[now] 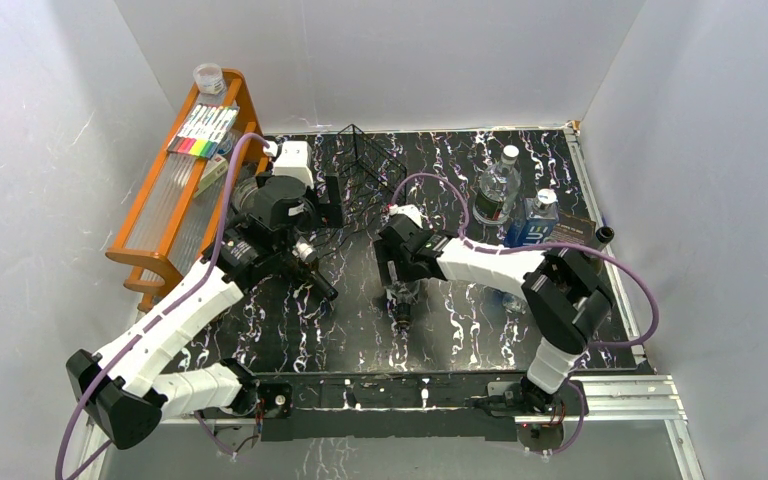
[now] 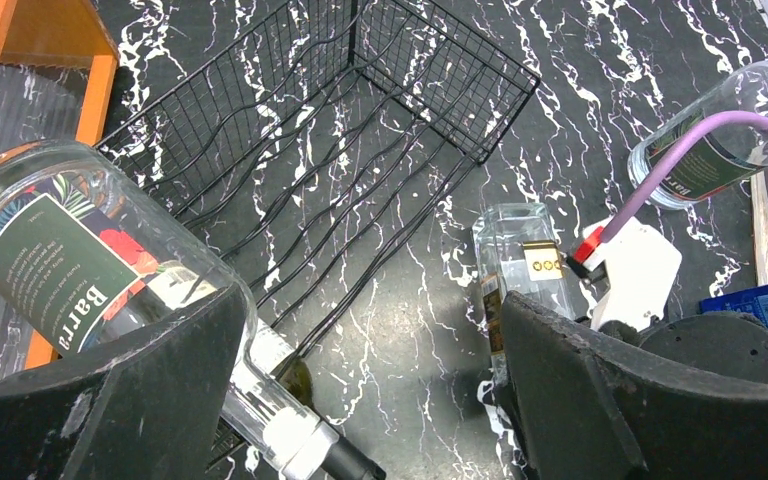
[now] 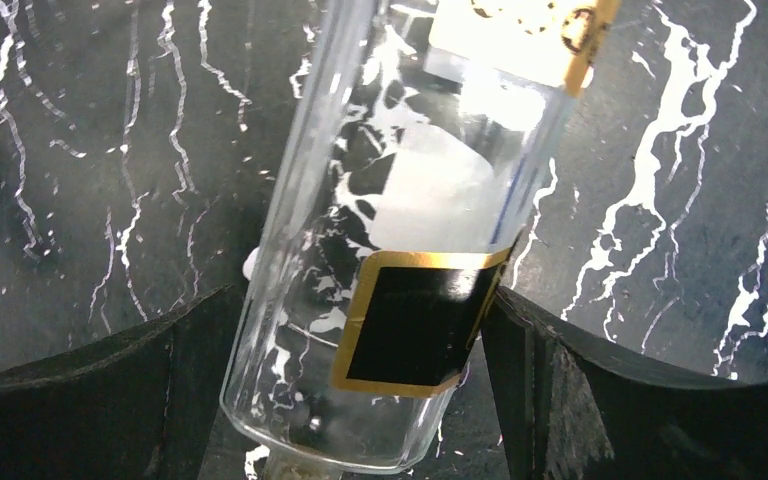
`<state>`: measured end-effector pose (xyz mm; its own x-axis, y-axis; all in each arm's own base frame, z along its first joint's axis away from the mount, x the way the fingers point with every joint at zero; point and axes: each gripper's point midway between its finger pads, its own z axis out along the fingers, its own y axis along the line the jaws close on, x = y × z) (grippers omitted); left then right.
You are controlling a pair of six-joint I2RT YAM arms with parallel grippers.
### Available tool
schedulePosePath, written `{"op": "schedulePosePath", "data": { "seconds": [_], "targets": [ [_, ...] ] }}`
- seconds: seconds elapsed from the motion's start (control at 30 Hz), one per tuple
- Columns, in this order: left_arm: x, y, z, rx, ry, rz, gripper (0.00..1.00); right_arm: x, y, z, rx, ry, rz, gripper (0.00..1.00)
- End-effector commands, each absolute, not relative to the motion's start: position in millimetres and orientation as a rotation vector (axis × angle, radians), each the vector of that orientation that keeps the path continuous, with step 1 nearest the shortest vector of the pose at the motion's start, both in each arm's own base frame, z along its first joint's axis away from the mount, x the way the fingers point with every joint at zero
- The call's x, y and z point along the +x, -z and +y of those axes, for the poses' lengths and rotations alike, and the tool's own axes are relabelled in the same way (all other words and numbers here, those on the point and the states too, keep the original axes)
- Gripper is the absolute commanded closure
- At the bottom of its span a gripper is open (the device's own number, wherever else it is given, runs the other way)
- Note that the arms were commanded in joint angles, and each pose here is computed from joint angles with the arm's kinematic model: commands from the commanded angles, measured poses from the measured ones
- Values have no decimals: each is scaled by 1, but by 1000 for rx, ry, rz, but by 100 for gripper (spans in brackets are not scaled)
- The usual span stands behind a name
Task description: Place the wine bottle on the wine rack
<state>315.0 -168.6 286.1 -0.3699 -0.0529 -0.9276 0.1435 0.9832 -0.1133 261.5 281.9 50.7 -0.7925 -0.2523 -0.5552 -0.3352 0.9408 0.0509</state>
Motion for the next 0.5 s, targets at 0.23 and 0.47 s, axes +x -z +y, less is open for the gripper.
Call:
{"op": "schedulePosePath", "data": {
  "seconds": [0.23,0.47],
  "targets": [
    [309,-292,-156,75,176,1913,2,256,-38,252,-325,-29,2585,22],
    [307,-304,-151,81,164,1884,2,255,-28,258,-417,-62,2580,17]
  ]
}}
